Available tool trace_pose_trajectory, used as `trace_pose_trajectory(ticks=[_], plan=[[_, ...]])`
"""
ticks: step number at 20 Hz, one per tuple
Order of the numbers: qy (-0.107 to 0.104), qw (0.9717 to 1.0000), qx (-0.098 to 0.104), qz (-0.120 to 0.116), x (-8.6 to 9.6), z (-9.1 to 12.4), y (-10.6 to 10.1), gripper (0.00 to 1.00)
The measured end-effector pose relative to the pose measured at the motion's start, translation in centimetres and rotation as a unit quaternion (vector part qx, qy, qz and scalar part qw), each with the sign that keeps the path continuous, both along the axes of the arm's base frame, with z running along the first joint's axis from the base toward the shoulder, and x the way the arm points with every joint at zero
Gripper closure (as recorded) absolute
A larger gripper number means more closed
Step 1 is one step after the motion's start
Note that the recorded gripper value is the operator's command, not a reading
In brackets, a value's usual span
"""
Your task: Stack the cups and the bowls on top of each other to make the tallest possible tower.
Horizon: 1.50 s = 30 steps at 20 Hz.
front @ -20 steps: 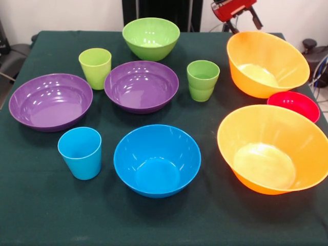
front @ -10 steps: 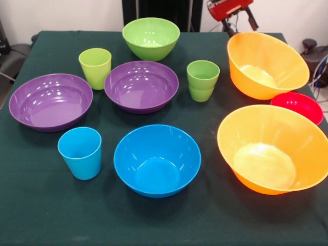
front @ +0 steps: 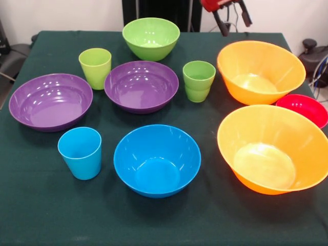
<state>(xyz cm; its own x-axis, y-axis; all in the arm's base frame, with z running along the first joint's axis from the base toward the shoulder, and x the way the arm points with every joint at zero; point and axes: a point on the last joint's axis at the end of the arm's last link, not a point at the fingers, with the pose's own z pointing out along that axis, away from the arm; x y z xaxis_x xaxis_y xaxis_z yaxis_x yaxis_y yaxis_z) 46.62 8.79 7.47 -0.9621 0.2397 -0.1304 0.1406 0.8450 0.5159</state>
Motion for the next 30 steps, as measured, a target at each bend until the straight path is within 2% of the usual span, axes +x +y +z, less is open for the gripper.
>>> trace_pose_trajectory(ticks=[5, 9, 14, 22, 26, 30], plan=[[-0.017, 0.9983, -0.047, -0.030, 2.0, 3.2, -1.3, 0.00], [-0.029, 0.9968, -0.067, -0.032, 2.7, 4.3, -1.1, 0.00], [-0.030, 0.9959, -0.080, -0.031, 2.6, 4.6, -1.4, 0.00], [-0.010, 0.9945, -0.092, -0.048, 2.4, 2.6, -2.8, 0.00], [-0.003, 0.9933, -0.108, -0.040, 2.4, -0.2, -3.7, 0.00], [-0.001, 0.9930, -0.114, -0.030, 2.4, -2.2, -4.4, 0.00]])
